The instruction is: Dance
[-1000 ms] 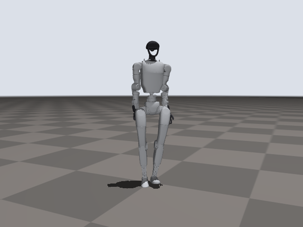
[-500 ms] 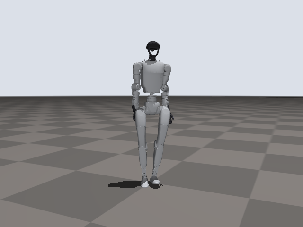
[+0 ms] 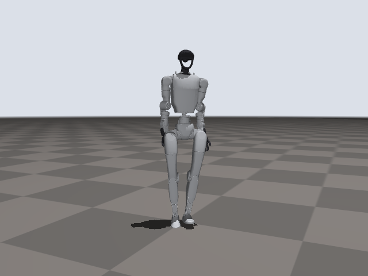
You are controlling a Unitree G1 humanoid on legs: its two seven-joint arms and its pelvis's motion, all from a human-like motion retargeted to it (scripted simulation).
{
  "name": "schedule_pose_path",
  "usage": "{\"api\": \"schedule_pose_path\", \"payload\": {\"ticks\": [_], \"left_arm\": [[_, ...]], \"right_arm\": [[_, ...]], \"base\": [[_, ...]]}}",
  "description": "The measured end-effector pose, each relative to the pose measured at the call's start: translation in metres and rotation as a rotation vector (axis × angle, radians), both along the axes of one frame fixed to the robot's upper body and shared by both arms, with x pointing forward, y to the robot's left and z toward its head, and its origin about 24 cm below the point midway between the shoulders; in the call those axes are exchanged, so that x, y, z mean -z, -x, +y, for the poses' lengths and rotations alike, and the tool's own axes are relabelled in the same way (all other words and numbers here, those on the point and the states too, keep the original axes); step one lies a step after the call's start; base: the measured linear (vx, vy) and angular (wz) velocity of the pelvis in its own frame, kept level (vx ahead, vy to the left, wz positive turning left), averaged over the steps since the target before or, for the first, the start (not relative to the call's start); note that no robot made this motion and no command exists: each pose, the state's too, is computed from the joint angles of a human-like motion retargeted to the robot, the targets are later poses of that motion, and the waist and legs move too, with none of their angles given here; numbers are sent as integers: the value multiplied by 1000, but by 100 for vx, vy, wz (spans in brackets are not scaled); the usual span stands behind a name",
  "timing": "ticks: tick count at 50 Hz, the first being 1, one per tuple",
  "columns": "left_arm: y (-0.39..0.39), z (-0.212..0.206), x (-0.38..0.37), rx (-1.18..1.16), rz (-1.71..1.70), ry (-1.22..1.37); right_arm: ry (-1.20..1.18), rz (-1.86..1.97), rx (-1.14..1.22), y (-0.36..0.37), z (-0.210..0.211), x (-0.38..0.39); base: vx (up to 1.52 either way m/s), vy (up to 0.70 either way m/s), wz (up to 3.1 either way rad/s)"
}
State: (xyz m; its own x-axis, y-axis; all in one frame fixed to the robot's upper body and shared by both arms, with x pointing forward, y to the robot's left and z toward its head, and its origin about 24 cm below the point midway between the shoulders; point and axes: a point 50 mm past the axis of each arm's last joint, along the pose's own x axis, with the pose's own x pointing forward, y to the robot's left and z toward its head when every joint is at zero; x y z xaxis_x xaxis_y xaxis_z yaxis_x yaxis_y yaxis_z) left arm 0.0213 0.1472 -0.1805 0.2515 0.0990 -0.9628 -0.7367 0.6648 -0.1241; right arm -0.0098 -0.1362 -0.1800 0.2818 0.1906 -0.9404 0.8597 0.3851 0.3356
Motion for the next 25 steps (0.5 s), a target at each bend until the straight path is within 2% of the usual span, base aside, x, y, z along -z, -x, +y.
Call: {"api": "schedule_pose_path", "payload": {"ticks": [25], "left_arm": [[1,0,0,-9,2,0]], "right_arm": [[1,1,6,1,1,0]], "base": [[0,0,0]]}}
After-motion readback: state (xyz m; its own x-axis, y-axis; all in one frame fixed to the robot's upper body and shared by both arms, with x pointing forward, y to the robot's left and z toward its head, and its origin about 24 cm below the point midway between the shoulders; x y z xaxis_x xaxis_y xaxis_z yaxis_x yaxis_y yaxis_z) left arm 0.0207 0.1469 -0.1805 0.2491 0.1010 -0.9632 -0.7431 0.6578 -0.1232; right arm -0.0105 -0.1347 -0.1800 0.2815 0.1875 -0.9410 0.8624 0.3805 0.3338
